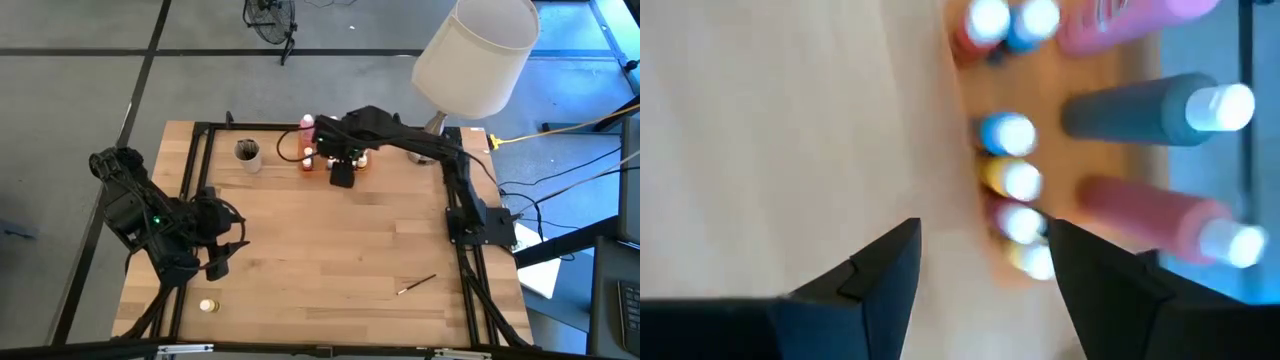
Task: Pick & Place Paint Supplies
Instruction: Put the silver paint brush into the white cup
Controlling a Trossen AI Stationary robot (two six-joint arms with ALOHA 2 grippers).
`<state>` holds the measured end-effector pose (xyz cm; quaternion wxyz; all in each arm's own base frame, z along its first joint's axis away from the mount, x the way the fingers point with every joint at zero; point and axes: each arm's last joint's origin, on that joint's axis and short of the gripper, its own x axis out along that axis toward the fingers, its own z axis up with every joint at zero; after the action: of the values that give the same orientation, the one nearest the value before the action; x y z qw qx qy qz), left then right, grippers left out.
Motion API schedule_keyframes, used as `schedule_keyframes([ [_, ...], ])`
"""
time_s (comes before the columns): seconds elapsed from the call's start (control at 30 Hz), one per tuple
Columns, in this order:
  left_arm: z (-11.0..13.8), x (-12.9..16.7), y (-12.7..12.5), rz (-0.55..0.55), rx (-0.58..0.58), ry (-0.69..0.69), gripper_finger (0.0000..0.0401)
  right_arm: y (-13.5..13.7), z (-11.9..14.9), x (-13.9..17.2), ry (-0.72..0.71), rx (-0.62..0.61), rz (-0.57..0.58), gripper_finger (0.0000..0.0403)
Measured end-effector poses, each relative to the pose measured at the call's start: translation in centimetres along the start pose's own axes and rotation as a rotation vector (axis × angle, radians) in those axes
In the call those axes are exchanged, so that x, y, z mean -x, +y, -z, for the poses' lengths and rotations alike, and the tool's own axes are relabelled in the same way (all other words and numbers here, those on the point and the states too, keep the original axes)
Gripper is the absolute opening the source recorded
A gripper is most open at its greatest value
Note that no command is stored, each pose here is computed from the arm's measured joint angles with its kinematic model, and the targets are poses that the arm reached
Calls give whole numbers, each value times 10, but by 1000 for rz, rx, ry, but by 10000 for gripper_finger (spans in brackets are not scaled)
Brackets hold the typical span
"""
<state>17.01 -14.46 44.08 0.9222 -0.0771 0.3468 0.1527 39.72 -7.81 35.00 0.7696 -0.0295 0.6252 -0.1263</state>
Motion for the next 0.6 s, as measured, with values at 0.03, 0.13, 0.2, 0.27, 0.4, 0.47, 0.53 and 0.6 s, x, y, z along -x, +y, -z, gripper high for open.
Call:
schedule_keyframes([
  [0.03,0,0,0,0,-11,0,237,5,2,10,-31,-44,-22,226],
  [0.13,0,0,0,0,-50,0,237,24,15,44,-99,-108,-193,226],
  [0.2,0,0,0,0,-81,1,237,37,25,66,-134,-126,-293,226],
  [0.27,0,0,0,0,-106,1,237,54,32,81,-150,-106,-372,226],
  [0.4,0,0,0,1,-140,2,237,91,52,111,-184,14,-485,226],
  [0.47,1,0,-1,13,-158,15,237,113,63,124,-187,88,-555,226],
  [0.53,2,2,-2,30,-174,27,237,136,71,131,-172,132,-589,226],
  [0.6,4,2,-4,41,-186,36,237,157,81,137,-156,130,-584,226],
])
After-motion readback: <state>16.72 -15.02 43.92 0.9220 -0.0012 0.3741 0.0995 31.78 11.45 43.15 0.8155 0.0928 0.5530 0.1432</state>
